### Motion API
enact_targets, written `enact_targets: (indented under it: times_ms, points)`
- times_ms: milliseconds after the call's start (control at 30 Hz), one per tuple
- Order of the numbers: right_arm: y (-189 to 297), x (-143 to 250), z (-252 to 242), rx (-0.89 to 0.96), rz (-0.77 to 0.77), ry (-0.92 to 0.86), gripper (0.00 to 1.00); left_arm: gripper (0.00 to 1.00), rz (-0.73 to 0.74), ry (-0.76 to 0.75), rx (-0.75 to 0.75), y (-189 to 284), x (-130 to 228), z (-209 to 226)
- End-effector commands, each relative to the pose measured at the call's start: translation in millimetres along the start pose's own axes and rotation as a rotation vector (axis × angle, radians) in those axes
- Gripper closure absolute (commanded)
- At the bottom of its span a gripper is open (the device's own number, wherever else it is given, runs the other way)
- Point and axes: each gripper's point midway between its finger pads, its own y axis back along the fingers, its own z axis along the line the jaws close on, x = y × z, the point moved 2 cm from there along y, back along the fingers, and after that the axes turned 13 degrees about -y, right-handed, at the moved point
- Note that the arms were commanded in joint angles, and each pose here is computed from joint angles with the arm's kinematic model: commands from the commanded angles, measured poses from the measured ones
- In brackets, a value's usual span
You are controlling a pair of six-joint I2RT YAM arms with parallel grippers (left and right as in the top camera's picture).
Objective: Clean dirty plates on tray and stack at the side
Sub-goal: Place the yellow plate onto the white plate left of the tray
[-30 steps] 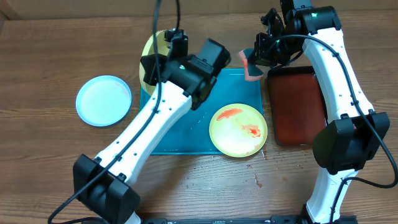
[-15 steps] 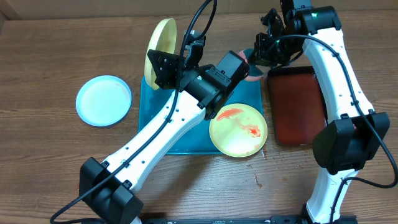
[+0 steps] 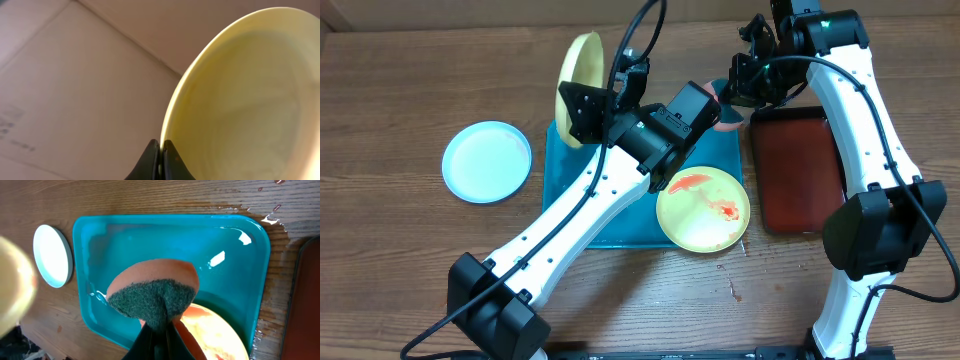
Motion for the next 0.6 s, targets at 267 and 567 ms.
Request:
enact_targets:
  times_ms: [267, 567]
  points:
    - [13.9, 1.7, 7.9, -0.015, -0.03, 0.028, 0.96, 0.96, 0.306, 0.143, 0.832, -37.0, 39.1, -81.6]
    - [13.6, 2.6, 7.9, -0.013, -0.027, 0.027, 0.96, 0.96, 0.466, 0.46, 1.143, -119.8, 82.0, -59.9]
